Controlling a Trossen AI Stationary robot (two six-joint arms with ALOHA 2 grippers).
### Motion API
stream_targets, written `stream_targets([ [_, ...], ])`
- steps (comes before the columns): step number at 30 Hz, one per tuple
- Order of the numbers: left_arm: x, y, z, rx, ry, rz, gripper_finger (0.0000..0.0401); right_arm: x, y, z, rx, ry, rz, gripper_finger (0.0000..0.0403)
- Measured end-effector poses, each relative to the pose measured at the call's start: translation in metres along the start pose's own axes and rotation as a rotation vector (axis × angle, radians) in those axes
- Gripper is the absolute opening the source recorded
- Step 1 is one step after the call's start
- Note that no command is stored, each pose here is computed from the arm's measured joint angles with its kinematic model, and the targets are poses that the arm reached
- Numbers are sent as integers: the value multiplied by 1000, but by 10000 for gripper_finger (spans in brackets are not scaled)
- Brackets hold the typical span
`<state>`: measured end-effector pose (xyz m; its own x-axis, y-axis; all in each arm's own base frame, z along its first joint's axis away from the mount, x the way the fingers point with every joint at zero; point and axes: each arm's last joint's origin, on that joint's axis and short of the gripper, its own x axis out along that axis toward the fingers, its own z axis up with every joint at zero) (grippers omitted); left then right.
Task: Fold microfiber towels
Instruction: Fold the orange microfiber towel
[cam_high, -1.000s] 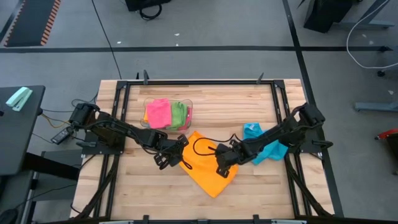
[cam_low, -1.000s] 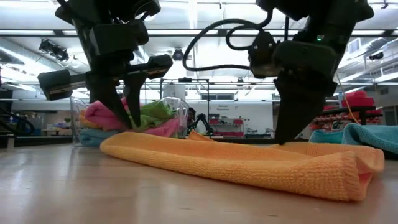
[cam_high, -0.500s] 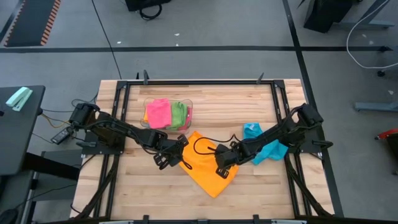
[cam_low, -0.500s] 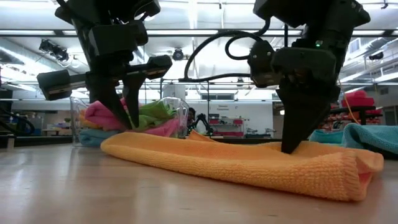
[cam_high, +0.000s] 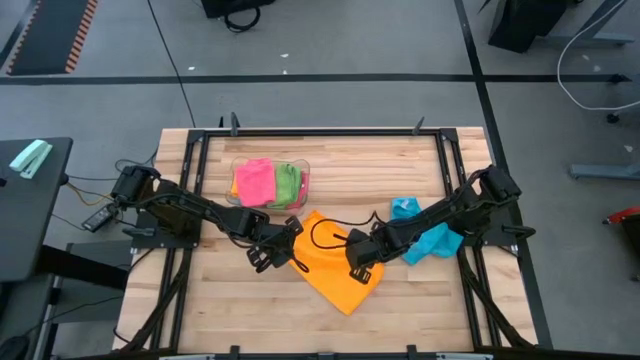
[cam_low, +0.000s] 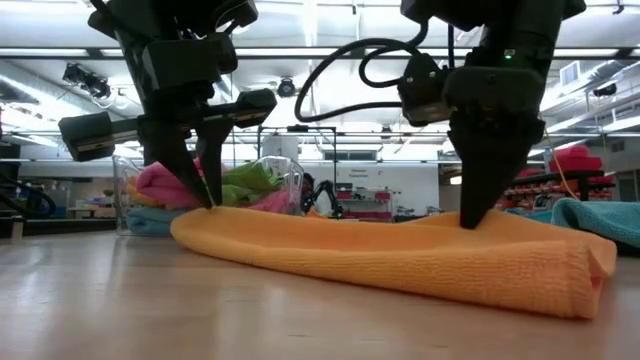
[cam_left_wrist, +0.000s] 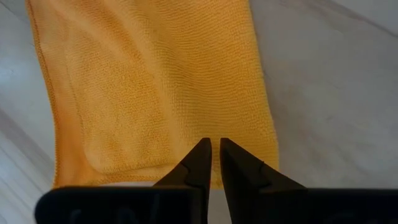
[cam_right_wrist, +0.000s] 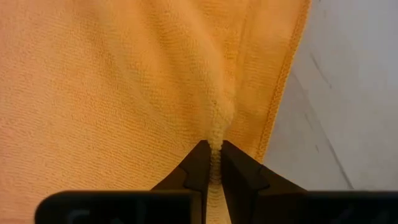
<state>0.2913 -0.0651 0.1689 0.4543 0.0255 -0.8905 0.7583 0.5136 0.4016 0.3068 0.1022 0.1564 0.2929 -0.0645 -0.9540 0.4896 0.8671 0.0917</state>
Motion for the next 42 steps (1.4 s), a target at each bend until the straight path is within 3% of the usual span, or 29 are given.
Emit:
stream_targets([
  [11, 0, 0, 1, -19, -15, -4, 41, 6, -6, -3, -13, 3, -21, 53],
  [19, 7, 4, 10, -201, -141, -20, 79, 9, -9, -6, 2, 16, -28, 131],
  [23, 21, 0, 9, -294, -102, -58, 93, 1, -14, -8, 23, 138, -86, 170],
  [27, 38, -5, 6, -306, -38, -83, 94, -11, -12, -4, 22, 182, -133, 189],
  [34, 40, -6, 5, -319, -22, -79, 81, -16, 0, 26, -88, -94, -68, 186],
  [42, 39, -6, 5, -341, -21, -78, 82, 7, -23, 56, -109, -335, 29, 173],
])
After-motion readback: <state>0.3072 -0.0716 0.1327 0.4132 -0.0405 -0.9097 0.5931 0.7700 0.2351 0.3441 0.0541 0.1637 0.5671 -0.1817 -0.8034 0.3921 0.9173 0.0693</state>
